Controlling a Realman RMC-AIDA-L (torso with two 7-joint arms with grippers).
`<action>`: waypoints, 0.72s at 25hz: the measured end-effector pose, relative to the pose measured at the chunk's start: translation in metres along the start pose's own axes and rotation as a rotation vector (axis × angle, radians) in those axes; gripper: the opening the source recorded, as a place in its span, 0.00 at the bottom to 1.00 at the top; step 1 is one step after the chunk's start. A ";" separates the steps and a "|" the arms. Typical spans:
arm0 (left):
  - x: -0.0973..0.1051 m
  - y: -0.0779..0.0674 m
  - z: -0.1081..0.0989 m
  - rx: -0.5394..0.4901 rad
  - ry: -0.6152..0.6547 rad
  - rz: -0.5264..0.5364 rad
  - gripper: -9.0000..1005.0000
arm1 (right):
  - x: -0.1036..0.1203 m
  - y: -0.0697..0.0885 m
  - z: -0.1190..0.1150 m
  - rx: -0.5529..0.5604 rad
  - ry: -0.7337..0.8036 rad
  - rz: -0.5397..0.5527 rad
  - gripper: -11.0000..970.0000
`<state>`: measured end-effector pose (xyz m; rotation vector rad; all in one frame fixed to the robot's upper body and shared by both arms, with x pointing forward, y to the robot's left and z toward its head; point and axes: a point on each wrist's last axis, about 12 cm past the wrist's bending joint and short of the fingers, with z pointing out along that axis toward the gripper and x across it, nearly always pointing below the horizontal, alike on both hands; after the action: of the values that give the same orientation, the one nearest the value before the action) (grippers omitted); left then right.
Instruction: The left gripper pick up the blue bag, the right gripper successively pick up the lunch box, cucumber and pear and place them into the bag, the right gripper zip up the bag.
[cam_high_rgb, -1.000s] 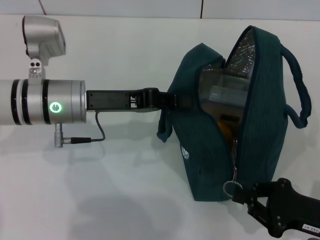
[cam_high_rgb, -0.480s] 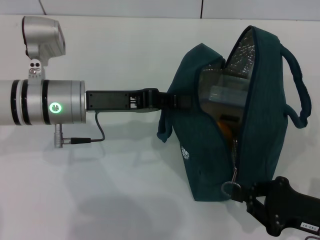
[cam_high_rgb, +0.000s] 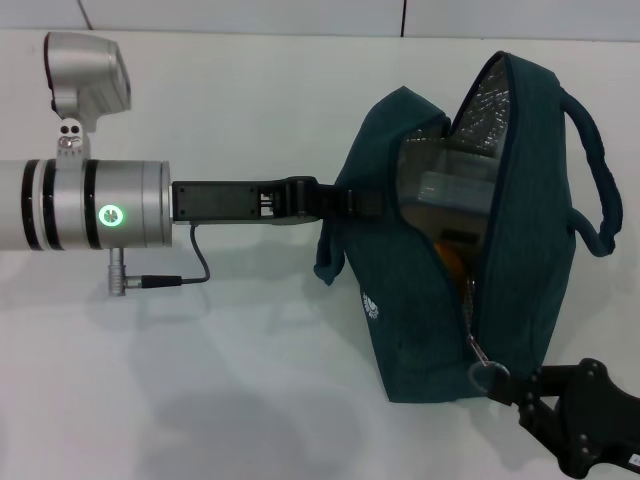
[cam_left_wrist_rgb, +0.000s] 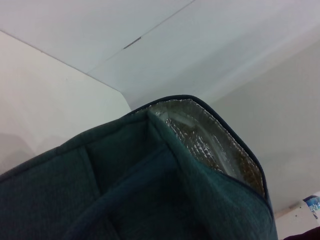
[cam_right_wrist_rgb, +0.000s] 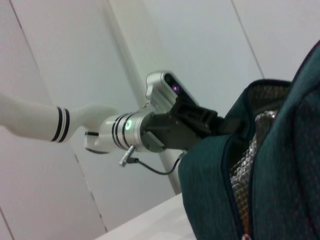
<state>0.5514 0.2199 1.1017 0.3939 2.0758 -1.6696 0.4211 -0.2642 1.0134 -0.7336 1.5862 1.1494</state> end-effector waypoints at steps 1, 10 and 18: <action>0.000 0.000 0.000 0.000 0.000 0.000 0.20 | 0.000 0.001 -0.001 0.001 -0.008 0.000 0.02; 0.000 0.000 0.000 0.002 -0.001 0.011 0.20 | -0.011 0.004 -0.013 0.022 -0.127 -0.014 0.02; 0.000 -0.002 0.000 0.026 -0.016 0.070 0.20 | -0.018 0.001 -0.008 0.009 -0.157 -0.036 0.02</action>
<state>0.5499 0.2196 1.1036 0.4554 2.0078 -1.6547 0.4236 -0.2726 1.0314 -0.6480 1.4409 1.1445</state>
